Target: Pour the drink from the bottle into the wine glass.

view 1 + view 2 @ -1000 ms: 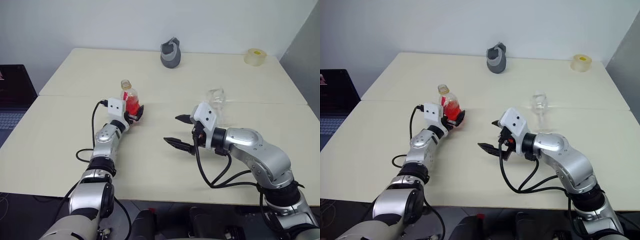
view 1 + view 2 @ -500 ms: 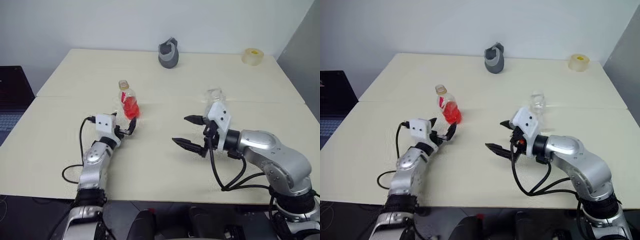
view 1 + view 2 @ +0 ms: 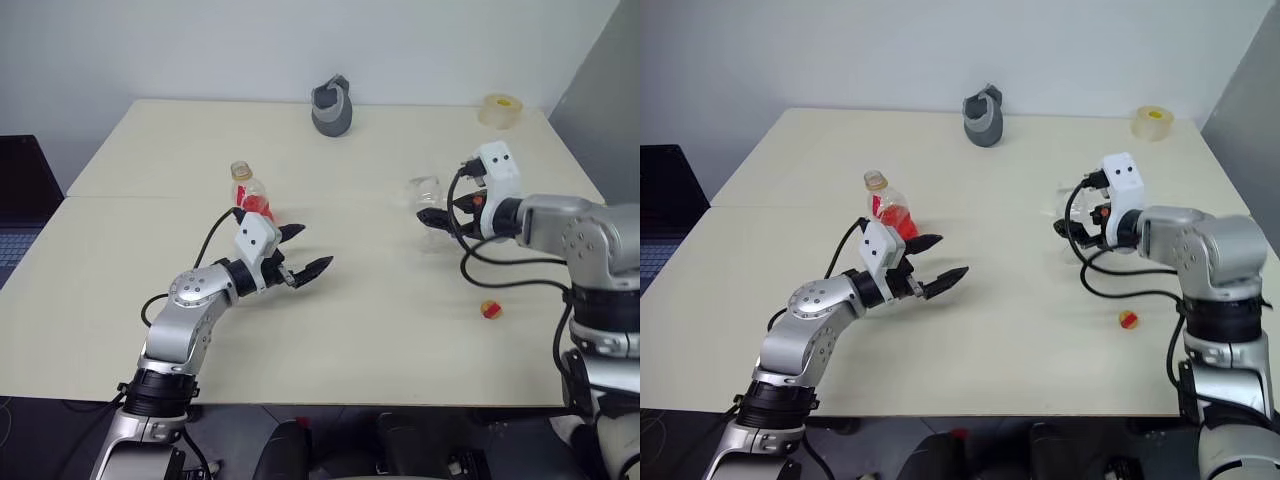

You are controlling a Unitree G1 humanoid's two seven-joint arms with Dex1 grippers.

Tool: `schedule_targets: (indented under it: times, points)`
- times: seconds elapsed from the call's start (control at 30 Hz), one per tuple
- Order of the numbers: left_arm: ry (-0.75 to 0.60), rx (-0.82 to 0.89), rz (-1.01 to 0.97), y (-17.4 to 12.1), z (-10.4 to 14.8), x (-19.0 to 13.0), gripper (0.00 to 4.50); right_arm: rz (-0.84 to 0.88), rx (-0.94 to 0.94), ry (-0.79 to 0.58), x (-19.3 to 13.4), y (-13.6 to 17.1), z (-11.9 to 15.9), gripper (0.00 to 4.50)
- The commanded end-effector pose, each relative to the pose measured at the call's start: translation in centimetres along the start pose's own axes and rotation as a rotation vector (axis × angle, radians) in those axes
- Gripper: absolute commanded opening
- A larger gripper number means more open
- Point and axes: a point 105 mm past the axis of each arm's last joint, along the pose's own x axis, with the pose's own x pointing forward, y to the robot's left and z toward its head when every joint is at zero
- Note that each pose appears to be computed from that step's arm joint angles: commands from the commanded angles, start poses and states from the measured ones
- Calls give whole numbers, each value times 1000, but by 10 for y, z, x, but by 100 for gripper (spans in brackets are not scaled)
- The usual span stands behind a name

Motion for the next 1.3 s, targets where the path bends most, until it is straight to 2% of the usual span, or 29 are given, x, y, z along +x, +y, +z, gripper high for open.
schedule_targets:
  times: [0.03, 0.33, 0.5, 0.6, 0.9, 0.97, 1.13, 1.23, 1.3]
  points:
    - [-22, 28, -89, -5, 10, 3, 448, -29, 1, 7, 10, -12, 15, 450]
    - [-37, 65, -151, -12, 17, 18, 448, -103, -49, 153, 47, -40, 11, 450]
    - [-37, 71, -159, -13, 14, 21, 448, -106, -88, 208, 58, -41, 7, 450]
    - [-30, 81, -163, -13, 9, 21, 450, -100, -137, 241, 65, -37, 2, 393]
    - [-26, 98, -183, -15, 2, 25, 450, -66, -268, 279, 73, -26, 4, 74]
    - [-25, 100, -185, -15, 2, 25, 450, -64, -292, 269, 72, -26, 8, 18]
    - [-19, 103, -183, -14, 2, 24, 450, -46, -307, 241, 68, -25, 19, 16]
    - [-13, 91, -159, -11, 1, 21, 450, -6, -235, 131, 62, -20, 39, 16]
    - [-18, 78, -141, -10, 1, 18, 450, 42, -169, 78, 60, -15, 40, 16]
